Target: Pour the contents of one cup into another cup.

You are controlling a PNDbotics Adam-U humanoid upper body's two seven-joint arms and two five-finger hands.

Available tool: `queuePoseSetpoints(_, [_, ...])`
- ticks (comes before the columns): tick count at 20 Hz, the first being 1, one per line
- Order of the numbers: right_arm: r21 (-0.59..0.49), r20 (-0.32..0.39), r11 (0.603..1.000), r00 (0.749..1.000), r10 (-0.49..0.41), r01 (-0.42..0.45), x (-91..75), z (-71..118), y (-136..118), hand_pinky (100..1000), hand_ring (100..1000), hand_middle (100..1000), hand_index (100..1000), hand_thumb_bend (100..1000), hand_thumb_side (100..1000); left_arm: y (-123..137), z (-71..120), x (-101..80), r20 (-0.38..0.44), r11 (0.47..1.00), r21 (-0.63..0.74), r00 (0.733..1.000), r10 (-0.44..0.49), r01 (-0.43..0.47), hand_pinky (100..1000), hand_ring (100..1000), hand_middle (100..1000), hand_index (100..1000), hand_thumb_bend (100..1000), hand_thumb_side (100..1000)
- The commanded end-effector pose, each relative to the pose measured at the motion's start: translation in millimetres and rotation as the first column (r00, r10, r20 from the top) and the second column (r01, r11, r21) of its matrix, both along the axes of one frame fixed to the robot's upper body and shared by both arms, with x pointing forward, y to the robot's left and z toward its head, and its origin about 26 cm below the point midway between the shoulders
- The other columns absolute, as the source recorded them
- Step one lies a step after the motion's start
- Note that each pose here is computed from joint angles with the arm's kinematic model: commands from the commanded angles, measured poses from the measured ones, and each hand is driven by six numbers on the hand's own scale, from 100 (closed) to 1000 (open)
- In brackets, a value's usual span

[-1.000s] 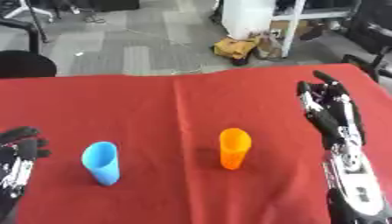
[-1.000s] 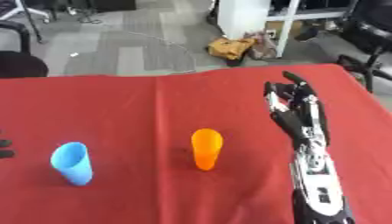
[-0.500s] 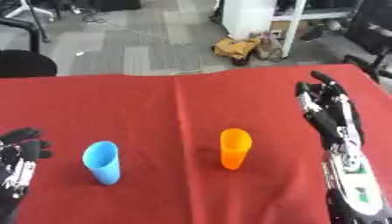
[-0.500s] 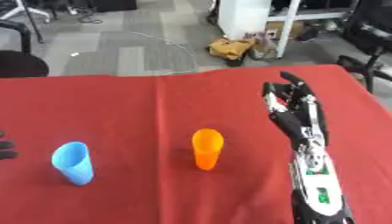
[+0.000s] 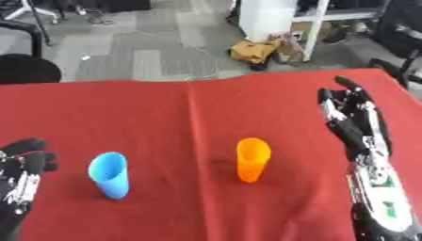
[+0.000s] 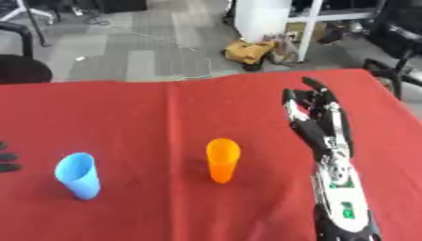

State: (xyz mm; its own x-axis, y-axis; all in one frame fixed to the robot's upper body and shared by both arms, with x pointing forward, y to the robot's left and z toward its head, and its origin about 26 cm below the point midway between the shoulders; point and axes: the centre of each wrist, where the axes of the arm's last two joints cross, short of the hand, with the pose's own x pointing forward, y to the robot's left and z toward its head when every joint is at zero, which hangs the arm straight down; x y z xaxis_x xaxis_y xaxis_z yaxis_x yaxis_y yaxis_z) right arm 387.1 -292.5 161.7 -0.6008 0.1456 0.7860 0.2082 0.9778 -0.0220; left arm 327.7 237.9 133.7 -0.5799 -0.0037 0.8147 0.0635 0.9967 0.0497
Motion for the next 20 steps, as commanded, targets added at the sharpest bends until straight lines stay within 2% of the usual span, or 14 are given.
queuePoseSetpoints(1, [-0.016,0.036,1.000,0.999,0.000,0.001,-1.5,11.6,-3.4,851,797,499,823,275,281,-0.5,4.4,-0.8,0.019,1.000,0.009,1.000,-0.004,0.004,617,630,640,728,355,427])
queuePoseSetpoints(20, [-0.018,0.029,1.000,1.000,0.003,-0.003,-1.6,9.3,-3.0,861,800,494,823,259,283,-0.1,2.5,-0.7,0.013,1.000,0.007,1.000,-0.004,0.004,615,641,641,729,353,434])
